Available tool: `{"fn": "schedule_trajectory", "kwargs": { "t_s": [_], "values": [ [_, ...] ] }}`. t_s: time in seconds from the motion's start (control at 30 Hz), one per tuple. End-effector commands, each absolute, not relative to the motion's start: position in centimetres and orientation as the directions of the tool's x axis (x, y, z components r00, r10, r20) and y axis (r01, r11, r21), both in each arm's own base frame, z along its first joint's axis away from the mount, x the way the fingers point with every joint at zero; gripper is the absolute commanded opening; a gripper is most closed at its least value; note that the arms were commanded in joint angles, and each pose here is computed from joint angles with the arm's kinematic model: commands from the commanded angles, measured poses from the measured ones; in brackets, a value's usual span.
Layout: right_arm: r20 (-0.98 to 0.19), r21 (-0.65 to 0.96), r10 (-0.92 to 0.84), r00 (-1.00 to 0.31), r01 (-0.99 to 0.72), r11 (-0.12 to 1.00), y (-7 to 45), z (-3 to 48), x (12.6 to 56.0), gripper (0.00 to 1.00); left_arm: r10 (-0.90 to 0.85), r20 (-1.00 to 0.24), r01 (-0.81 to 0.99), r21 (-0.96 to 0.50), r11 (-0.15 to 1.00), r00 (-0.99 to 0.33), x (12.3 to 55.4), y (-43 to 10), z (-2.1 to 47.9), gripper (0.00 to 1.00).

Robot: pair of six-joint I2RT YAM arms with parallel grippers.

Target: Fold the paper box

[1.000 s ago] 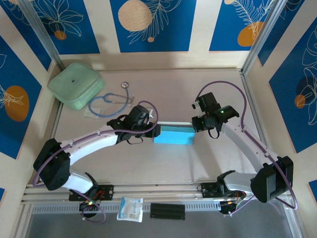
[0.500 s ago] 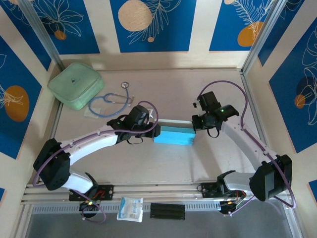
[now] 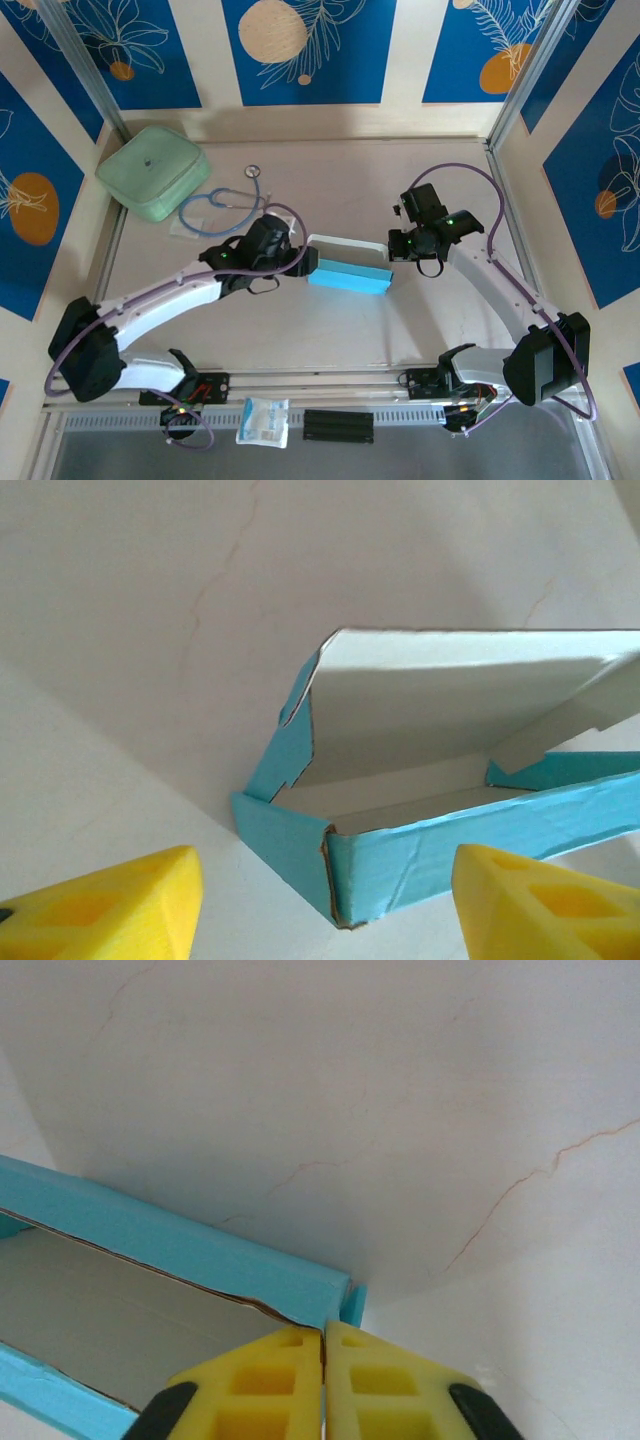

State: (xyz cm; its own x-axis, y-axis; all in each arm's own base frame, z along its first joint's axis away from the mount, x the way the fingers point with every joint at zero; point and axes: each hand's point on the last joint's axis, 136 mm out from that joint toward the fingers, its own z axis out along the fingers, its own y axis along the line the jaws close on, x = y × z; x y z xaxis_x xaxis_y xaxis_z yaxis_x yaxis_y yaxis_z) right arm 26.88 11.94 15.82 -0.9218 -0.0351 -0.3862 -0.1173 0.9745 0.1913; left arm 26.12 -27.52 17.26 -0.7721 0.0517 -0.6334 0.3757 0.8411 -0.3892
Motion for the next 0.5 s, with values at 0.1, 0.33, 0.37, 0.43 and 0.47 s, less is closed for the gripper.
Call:
{"fn": "schedule_trajectory", "kwargs": {
  "t_s": [0.1, 0.33, 0.37, 0.43, 0.47],
  "values": [
    [-0.410, 0.217, -0.124, -0.904, -0.228, 0.949, 12.8, 17.9, 25.4, 0.33, 0.439, -0.757, 0.700, -0.034, 0.713, -0.484, 25.3, -26.8, 21.4, 0.68],
    [-0.444, 0.274, -0.138, -0.885, -0.280, 0.920, 13.4, 20.0, 23.0, 0.74, 0.698, -0.698, 0.967, 0.033, 0.253, -0.159, 23.6, -30.8, 25.4, 0.75],
    [-0.451, 0.293, -0.152, -0.880, -0.306, 0.906, 13.7, 20.2, 22.3, 0.88, 0.721, -0.678, 0.976, 0.029, 0.216, -0.140, 24.0, -31.4, 25.2, 0.76],
    [-0.466, 0.310, -0.161, -0.870, -0.331, 0.891, 13.9, 20.2, 21.4, 0.99, 0.731, -0.673, 0.987, 0.009, 0.163, -0.114, 24.4, -32.5, 25.9, 0.78],
    [-0.474, 0.310, -0.145, -0.868, -0.319, 0.895, 13.7, 20.1, 21.4, 0.99, 0.724, -0.678, 0.986, -0.007, 0.167, -0.128, 24.7, -33.0, 26.1, 0.78]
  ]
}}
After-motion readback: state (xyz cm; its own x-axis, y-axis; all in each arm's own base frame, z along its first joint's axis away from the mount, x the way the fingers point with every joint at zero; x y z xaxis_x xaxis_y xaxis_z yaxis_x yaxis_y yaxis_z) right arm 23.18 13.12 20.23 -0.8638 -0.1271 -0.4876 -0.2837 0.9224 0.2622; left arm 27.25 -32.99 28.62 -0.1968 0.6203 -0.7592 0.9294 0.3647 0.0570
